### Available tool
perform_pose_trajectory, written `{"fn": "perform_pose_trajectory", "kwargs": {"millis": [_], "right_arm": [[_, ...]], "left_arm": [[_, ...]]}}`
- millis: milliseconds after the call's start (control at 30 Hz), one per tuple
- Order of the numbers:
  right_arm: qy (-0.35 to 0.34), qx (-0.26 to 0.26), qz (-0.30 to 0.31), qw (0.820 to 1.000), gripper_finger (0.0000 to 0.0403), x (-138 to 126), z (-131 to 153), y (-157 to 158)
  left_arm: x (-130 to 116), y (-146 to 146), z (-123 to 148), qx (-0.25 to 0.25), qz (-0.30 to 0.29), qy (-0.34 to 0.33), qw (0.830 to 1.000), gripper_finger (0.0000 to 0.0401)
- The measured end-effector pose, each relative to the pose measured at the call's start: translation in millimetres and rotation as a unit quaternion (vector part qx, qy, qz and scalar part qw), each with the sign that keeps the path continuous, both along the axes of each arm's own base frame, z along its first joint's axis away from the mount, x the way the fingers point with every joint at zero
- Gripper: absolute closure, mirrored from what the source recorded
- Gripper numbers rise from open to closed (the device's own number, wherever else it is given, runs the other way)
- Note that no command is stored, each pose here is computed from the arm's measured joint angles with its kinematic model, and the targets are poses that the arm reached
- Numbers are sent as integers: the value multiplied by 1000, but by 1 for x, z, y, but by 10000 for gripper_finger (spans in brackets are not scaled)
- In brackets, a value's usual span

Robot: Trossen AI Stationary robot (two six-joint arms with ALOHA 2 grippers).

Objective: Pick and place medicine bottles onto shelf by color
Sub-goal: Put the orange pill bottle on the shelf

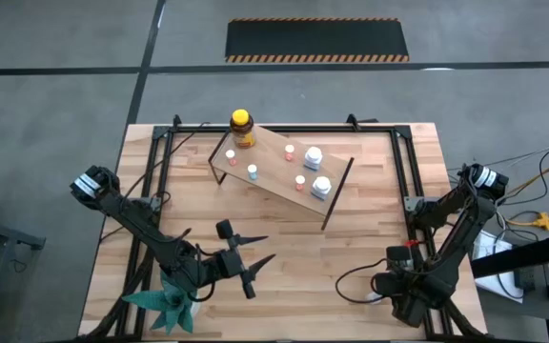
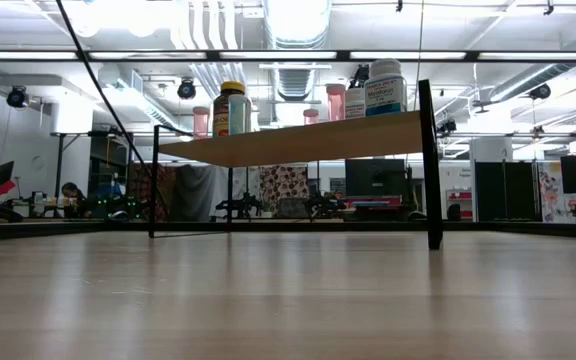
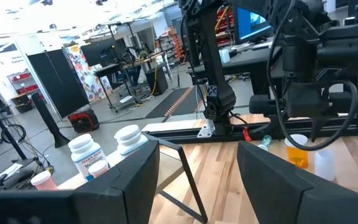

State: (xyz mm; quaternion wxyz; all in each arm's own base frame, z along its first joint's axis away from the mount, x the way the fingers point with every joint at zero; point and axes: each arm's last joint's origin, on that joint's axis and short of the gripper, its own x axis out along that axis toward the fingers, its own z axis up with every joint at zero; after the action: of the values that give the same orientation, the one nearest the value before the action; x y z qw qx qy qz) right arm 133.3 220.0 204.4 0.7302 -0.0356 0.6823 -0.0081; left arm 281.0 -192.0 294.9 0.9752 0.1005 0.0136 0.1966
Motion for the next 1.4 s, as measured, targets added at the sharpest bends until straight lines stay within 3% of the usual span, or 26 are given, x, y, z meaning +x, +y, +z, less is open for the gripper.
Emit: {"fn": "perform_pose_trajectory", "kwargs": {"millis": [267,533,700,967,1200,1400], "right_arm": [[1,-1,2,1000,139,-2,-14,-4],[-1,1,4,1000,208,-2,-14,-4],[9,5,3,1000,211,-3,-12,-4],[13,-8,-20,1000,188,14,35,-14],[-33,45,-14,998,209,58,75,-19],[-62,55,38,996,203,95,97,-30]], "left_arm": [[0,0,-1,0,0,1,1000,202],[0,0,-1,0,-1,1,1000,202],[0,0,-1,10,0,5,1000,202],[-8,6,13,57,9,14,998,202],[-11,9,16,82,24,25,996,202],[-10,8,14,82,24,29,996,202]]}}
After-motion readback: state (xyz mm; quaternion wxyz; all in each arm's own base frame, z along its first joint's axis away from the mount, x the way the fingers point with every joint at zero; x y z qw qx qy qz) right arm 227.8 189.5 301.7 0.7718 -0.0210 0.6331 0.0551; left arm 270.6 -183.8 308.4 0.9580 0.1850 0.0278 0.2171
